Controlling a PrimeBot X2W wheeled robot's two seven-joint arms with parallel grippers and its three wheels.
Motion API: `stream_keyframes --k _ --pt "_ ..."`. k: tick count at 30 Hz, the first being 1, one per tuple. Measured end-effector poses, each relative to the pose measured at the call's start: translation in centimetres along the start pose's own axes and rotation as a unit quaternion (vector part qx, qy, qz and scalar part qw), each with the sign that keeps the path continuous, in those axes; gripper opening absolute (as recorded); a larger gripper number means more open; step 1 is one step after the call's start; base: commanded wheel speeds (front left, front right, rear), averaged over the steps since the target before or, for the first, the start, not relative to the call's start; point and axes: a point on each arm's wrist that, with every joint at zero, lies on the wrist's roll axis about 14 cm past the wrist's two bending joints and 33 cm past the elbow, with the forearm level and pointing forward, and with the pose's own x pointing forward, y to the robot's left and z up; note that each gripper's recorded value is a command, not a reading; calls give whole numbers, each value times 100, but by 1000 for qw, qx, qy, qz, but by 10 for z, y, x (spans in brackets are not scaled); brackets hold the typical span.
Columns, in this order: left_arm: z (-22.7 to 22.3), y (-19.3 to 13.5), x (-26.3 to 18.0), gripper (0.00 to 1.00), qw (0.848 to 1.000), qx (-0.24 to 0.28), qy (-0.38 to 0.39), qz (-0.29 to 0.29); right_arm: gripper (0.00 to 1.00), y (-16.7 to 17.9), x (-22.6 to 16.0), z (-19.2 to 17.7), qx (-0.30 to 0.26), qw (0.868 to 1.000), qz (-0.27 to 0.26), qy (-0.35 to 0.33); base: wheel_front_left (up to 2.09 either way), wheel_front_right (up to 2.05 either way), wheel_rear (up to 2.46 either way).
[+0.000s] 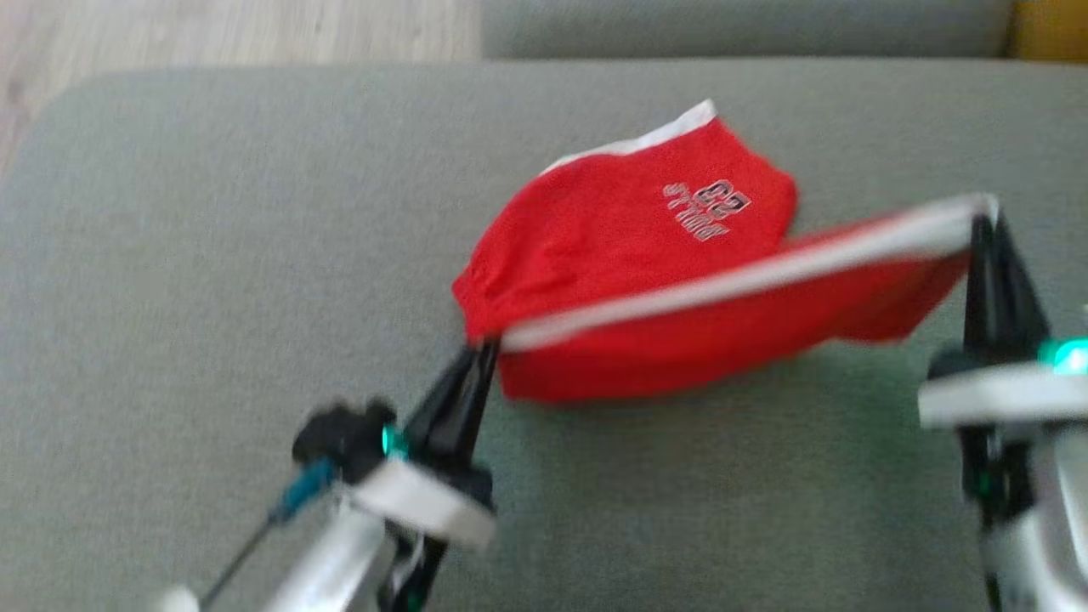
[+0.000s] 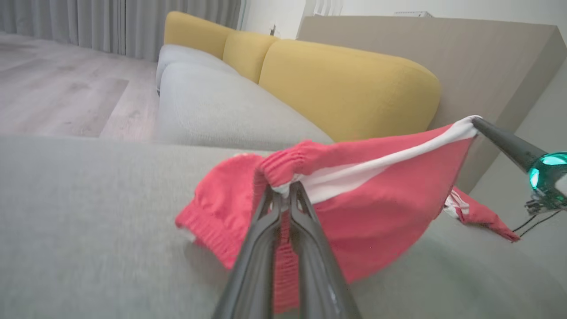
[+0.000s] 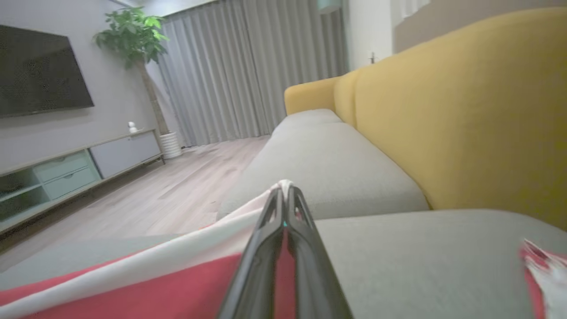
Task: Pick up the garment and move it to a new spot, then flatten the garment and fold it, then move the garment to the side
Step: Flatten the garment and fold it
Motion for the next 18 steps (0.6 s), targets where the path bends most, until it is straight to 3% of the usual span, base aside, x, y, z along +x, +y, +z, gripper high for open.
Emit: stream_keyframes --k 3,7,17,18 --pt "18 13 27 0 1000 2 -19 2 0 11 47 3 -15 1000 24 0 0 0 0" --pt "20 32 50 0 1000 -1 -16 16 0 24 94 -21 -42 997 47 43 0 0 0" --pt "10 90 77 0 997 5 11 71 0 51 169 -73 -80 989 80 95 0 0 0" --pt "8 93 78 0 997 5 15 75 10 53 173 -76 -84 988 82 97 0 0 0"
